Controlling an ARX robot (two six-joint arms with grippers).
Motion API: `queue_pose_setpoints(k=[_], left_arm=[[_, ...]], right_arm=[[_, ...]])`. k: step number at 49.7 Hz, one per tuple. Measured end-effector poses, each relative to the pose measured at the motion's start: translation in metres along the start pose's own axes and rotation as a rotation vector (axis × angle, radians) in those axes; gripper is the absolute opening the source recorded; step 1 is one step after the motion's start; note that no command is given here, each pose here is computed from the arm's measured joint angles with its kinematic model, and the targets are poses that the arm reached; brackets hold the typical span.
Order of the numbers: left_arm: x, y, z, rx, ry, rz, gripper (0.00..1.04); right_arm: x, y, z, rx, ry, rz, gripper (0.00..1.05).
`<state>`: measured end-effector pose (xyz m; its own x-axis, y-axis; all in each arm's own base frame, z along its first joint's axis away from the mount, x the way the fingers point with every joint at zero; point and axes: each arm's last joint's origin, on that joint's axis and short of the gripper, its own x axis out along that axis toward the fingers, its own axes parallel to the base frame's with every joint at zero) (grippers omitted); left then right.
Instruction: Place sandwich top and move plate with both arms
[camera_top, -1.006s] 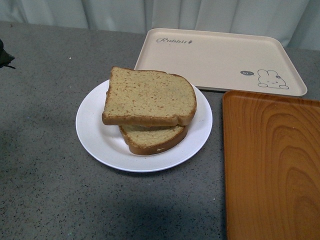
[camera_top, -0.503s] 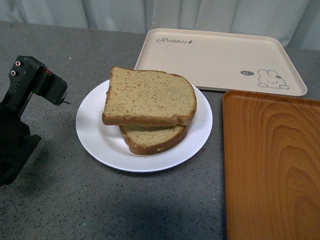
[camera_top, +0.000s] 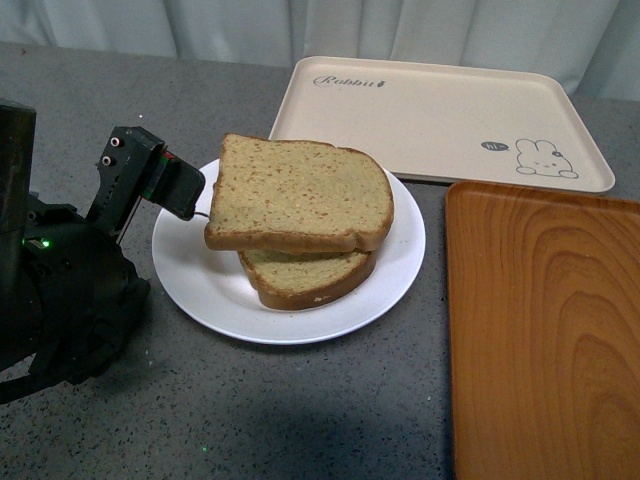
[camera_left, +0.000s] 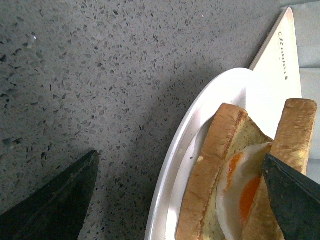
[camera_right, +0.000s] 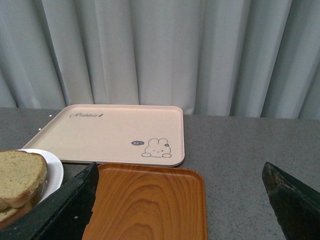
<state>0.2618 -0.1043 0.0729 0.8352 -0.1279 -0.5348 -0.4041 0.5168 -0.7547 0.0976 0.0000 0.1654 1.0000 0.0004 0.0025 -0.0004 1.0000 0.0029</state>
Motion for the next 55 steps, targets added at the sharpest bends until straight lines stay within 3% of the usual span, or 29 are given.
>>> queue_pose_setpoints(k=[36, 40, 48, 55], left_arm=[[0.003, -0.007, -0.011, -0.085, 0.027, -0.007, 0.98], [0.003, -0.006, -0.011, -0.091, 0.029, 0.000, 0.90], [0.003, -0.002, -0.013, -0.104, 0.040, 0.019, 0.63], [0.003, -0.001, -0.013, -0.113, 0.040, 0.024, 0.34]], right_arm=[[0.000, 0.000, 0.000, 0.000, 0.000, 0.000, 0.96], [0.000, 0.000, 0.000, 0.000, 0.000, 0.000, 0.96], [0.000, 0.000, 0.000, 0.000, 0.000, 0.000, 0.96], [0.000, 0.000, 0.000, 0.000, 0.000, 0.000, 0.96]])
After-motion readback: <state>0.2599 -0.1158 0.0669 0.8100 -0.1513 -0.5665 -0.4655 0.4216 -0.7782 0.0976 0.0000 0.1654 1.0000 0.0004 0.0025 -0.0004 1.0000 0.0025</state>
